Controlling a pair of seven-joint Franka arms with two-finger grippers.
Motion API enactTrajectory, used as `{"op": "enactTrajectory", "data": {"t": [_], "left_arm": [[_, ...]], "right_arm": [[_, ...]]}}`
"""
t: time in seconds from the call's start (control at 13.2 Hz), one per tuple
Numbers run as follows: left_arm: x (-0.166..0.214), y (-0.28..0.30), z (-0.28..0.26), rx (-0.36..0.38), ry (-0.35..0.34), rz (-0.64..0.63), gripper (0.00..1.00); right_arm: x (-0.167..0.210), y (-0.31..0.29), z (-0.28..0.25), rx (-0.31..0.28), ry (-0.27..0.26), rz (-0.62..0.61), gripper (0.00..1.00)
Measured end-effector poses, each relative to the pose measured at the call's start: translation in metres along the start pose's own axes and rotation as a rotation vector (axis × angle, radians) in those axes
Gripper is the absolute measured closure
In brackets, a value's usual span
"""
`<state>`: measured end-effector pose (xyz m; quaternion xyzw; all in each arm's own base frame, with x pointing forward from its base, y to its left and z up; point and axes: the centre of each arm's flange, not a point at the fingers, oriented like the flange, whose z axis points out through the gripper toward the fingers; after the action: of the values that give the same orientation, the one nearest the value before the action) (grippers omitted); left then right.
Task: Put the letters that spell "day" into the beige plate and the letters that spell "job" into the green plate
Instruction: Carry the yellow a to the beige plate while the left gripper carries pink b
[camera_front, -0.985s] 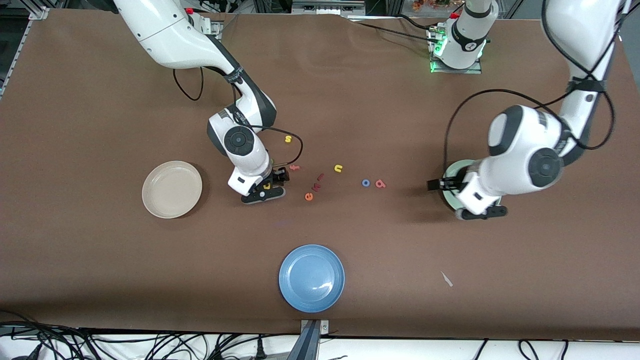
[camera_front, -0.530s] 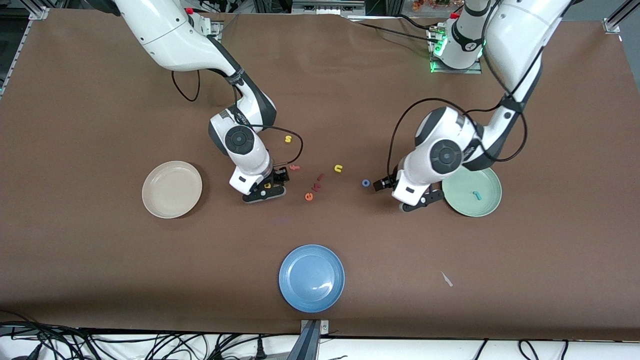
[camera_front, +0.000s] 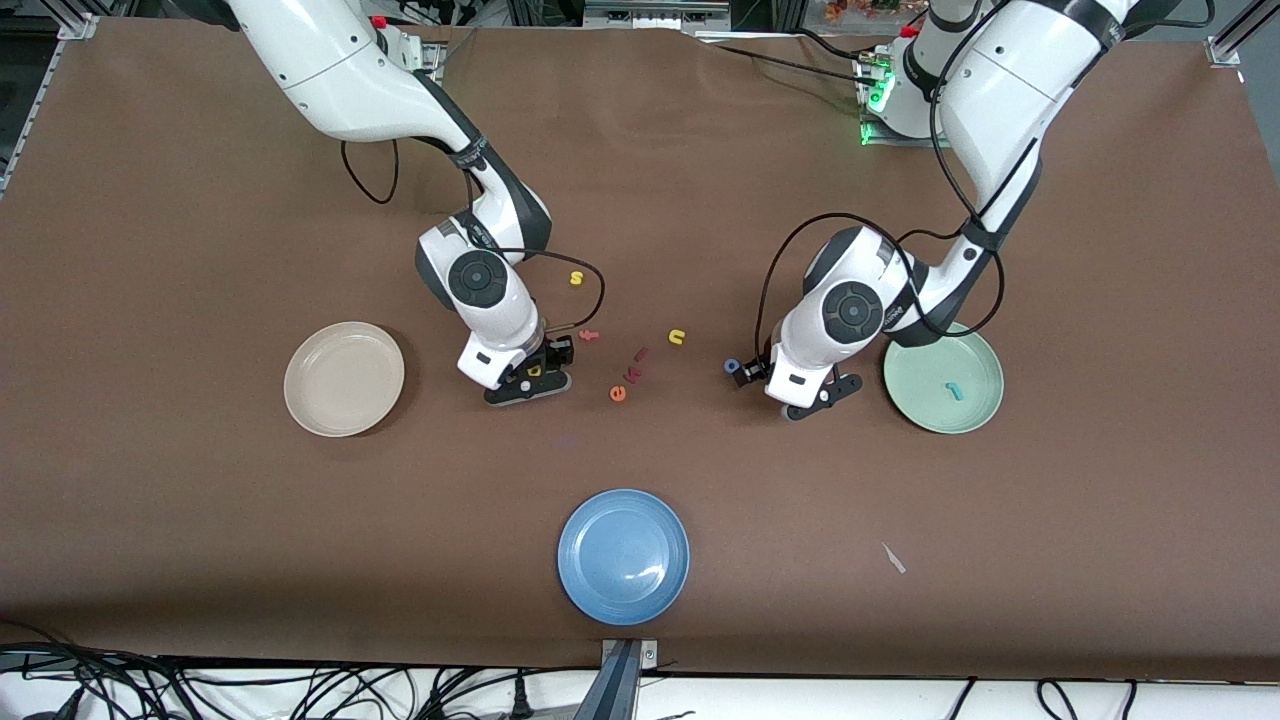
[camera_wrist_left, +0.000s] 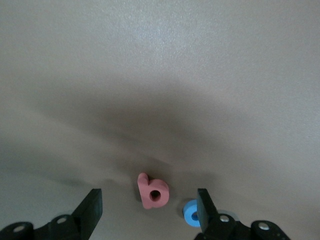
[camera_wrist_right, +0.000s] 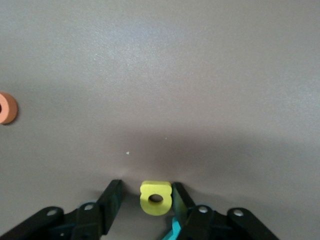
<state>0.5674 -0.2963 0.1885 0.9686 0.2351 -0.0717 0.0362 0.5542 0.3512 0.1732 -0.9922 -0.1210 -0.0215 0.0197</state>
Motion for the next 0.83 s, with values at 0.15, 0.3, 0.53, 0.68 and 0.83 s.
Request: {"op": "enactTrajectory", "data": {"t": [0.15, 0.3, 0.53, 0.68, 0.83], "left_arm": [[-0.004, -0.001, 0.006, 0.016, 0.037, 0.037, 0.3], [-0.01, -0.001, 0.014, 0.01, 0.065, 0.049, 0.29], [-0.014, -0.001, 0.018, 0.006, 0.069, 0.054, 0.33], [-0.014, -0.001, 0.018, 0.004, 0.071, 0.054, 0.45], [-0.014, 0.0, 0.017, 0.002, 0.072, 0.054, 0.71]], "right_arm": [[0.0, -0.001, -0.001, 0.002, 0.002, -0.002, 0.59], [0.0, -0.003, -0.003, 0.004, 0.004, -0.004, 0.7], [0.002, 0.006, -0.006, -0.002, 0.005, -0.02, 0.72], [0.009, 0.032, -0.017, -0.021, -0.015, -0.045, 0.72], [0.018, 0.07, -0.048, -0.048, -0.054, -0.102, 0.72]]}}
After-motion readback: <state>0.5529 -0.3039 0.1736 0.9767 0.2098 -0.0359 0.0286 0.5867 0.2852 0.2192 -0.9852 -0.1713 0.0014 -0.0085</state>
